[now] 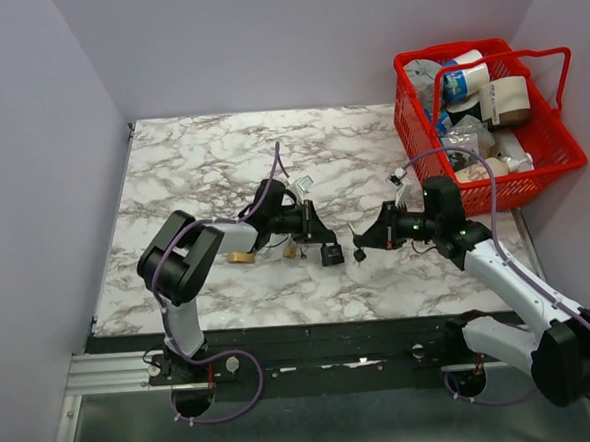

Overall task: Lock with the key
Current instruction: Place the lock at the center of the board.

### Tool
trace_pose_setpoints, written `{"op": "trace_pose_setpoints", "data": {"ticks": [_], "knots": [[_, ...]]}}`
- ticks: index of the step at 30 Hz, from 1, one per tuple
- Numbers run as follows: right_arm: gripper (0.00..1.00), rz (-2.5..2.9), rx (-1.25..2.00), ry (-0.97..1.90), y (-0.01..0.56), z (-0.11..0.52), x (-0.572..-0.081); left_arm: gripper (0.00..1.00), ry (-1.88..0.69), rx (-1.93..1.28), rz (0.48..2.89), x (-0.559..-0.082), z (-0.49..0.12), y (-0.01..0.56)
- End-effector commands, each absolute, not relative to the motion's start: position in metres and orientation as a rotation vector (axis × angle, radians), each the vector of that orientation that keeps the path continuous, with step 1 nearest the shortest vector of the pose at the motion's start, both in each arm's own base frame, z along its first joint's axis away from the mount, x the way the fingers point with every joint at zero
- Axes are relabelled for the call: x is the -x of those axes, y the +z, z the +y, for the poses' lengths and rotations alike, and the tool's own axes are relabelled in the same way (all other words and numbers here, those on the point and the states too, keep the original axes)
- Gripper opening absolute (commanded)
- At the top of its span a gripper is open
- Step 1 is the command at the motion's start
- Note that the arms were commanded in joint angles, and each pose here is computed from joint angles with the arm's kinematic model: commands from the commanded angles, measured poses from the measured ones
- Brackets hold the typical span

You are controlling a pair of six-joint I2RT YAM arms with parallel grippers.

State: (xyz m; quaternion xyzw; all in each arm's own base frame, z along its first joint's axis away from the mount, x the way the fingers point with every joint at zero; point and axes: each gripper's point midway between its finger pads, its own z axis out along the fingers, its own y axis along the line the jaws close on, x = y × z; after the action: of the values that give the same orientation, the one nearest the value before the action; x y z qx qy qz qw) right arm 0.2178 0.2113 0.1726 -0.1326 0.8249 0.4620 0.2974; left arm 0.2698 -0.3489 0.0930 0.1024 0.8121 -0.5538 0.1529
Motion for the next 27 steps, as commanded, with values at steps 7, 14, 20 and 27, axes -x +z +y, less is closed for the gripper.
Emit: {"op": "trace_pose_setpoints", "data": {"ticks": [7, 14, 20, 27], "knots": [[0.01, 2.311, 0.328, 1.183, 0.137, 0.208, -0.225, 0.00, -1.566, -0.342, 2.245, -0.302, -0.364, 0.086], [0.01, 2.342, 0.324, 1.175, 0.127, 0.207, -0.228, 0.04, -1.526, -0.303, 2.298, -0.316, -0.357, 0.067], [0.01, 2.377, 0.304, 1.164, 0.119, 0.208, -0.232, 0.20, -1.478, -0.287, 2.318, -0.329, -0.351, 0.058], [0.01, 2.412, 0.260, 1.149, 0.113, 0.207, -0.237, 0.30, -1.401, -0.332, 2.363, -0.327, -0.344, 0.054]]}}
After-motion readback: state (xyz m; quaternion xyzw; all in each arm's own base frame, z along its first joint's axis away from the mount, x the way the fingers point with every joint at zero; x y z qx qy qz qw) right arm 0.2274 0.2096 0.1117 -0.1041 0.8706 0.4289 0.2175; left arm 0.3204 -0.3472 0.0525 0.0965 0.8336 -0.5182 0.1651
